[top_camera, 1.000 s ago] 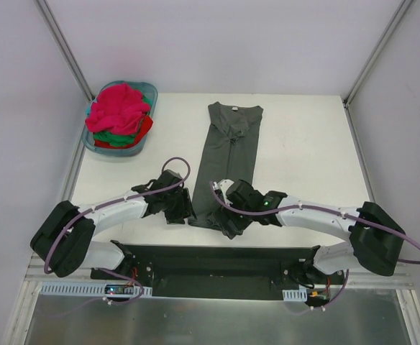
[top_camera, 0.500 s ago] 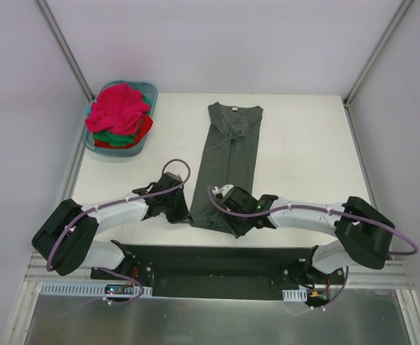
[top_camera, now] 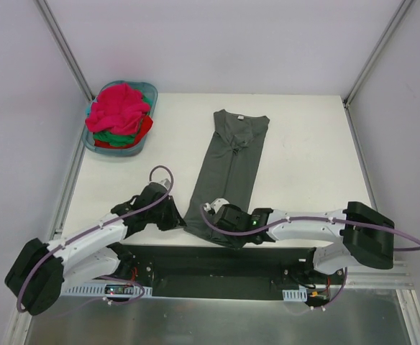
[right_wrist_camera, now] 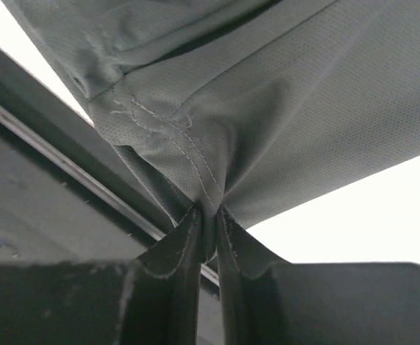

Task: Fold and stack the t-shirts
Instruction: Grab the bottom of the folded rectangular tshirt with both arms, then fold the folded rectangular tshirt in 1/3 of the way

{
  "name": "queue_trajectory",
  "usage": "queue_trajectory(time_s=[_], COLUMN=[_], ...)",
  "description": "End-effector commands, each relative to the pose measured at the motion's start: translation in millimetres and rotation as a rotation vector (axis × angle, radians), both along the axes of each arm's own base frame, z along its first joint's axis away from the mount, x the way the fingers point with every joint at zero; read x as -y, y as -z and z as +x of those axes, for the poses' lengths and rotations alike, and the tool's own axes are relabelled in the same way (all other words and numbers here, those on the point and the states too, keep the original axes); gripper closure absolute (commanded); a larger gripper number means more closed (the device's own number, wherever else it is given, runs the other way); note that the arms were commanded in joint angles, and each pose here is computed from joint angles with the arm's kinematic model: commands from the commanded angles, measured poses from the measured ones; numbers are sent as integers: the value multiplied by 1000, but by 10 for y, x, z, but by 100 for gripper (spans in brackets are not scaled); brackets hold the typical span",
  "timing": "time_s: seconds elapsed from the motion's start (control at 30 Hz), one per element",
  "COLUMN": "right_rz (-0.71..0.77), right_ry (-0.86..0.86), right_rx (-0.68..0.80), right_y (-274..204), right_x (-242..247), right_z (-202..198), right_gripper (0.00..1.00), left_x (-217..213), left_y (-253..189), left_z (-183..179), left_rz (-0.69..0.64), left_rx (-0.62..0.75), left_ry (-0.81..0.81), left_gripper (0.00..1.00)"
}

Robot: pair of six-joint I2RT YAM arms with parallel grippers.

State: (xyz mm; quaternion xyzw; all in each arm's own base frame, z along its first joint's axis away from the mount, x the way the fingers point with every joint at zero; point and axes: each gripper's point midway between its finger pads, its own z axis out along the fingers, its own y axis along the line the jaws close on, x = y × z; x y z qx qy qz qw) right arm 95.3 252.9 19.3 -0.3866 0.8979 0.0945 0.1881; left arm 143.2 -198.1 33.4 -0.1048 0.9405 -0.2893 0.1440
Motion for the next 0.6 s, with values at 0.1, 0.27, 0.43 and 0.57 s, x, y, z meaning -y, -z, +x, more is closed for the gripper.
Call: queue_trajectory(time_s=[0.1,0.27,0.43,0.57], right_rz=[64,135,116,74], right_ry=[-8,25,91,163], right_rx=[-1,31,76,130], right_y=[-442,-724,-883,-998], right_x=[-169,-198,-53,122], right_z=[-173,-73,280,649], right_gripper=[94,97,97,97], left_x=[46,47,121,285], left_y=[-484,-728,-1122,-1195], left_z=[50,257,721,1035], left_rz=[-137,-131,-64,-28], left_rx=[154,241,359,339], left_ry=[-17,-61,-107,-113], left_gripper=[100,100,100,100])
